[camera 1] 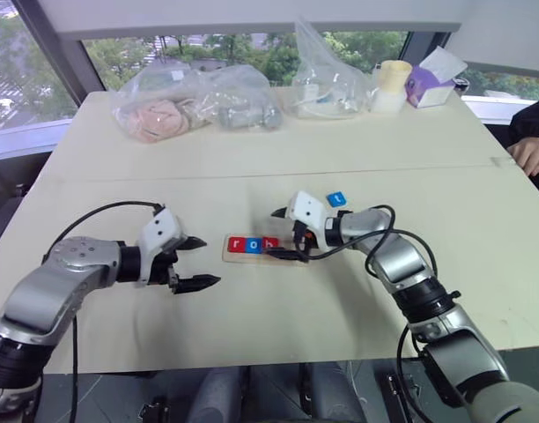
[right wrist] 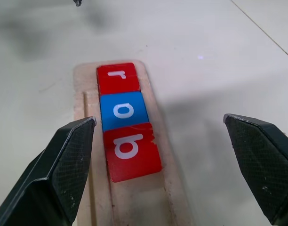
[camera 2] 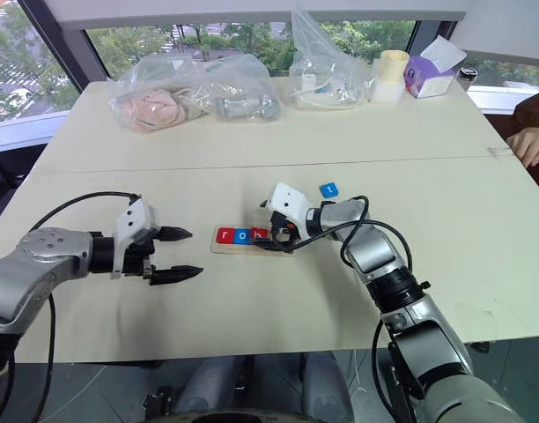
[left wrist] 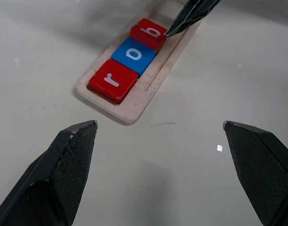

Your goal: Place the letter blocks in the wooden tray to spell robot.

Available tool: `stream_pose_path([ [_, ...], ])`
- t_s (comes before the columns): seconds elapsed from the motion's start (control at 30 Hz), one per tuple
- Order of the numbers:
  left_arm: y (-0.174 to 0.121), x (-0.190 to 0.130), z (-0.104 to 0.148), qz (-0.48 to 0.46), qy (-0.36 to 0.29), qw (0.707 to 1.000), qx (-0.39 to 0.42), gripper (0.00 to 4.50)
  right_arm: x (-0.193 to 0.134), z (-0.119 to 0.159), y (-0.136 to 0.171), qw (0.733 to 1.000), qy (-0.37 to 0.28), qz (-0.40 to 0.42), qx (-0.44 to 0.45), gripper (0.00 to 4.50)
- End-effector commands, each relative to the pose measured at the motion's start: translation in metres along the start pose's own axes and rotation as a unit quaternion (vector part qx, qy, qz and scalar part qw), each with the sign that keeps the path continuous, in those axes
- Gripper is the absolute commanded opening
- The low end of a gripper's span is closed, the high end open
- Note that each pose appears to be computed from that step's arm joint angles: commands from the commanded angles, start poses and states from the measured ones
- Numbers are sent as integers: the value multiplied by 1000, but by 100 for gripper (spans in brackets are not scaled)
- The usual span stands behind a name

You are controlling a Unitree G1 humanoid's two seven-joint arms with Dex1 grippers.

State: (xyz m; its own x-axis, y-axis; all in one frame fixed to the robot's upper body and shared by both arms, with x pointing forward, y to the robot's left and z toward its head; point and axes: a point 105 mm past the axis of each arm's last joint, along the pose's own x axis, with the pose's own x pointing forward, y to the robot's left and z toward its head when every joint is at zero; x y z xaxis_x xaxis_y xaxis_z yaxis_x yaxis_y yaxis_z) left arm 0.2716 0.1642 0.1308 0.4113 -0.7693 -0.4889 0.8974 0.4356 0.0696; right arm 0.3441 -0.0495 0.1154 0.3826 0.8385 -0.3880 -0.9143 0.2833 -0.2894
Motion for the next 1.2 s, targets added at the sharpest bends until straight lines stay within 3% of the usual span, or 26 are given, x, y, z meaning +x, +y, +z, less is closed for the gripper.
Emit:
stream_pose_path([
  [0.03, 2, -1, 8, 5, -9, 1000, 20, 450, 5, 6, -1, 1000, -8, -4, -12, 448],
  [0.3, 1, 0, 8, 6, -10, 1000, 20, 450, 1, -4, -7, 1000, 14, -13, -19, 448],
  [0.57, 2, 2, 9, 6, -11, 1000, 22, 450, -8, 30, -6, 997, -67, -17, 15, 448],
  [0.7, 2, 2, 10, 5, -11, 1000, 24, 450, -16, 33, -9, 996, -78, -33, 24, 448],
  [0.9, 4, 2, 11, 6, -14, 1000, 24, 450, -35, 19, -21, 992, -65, -91, 52, 448],
  [1.2, 6, 10, 14, 1, -19, 999, 26, 450, -6, -4, -32, 990, -21, -140, 25, 448],
])
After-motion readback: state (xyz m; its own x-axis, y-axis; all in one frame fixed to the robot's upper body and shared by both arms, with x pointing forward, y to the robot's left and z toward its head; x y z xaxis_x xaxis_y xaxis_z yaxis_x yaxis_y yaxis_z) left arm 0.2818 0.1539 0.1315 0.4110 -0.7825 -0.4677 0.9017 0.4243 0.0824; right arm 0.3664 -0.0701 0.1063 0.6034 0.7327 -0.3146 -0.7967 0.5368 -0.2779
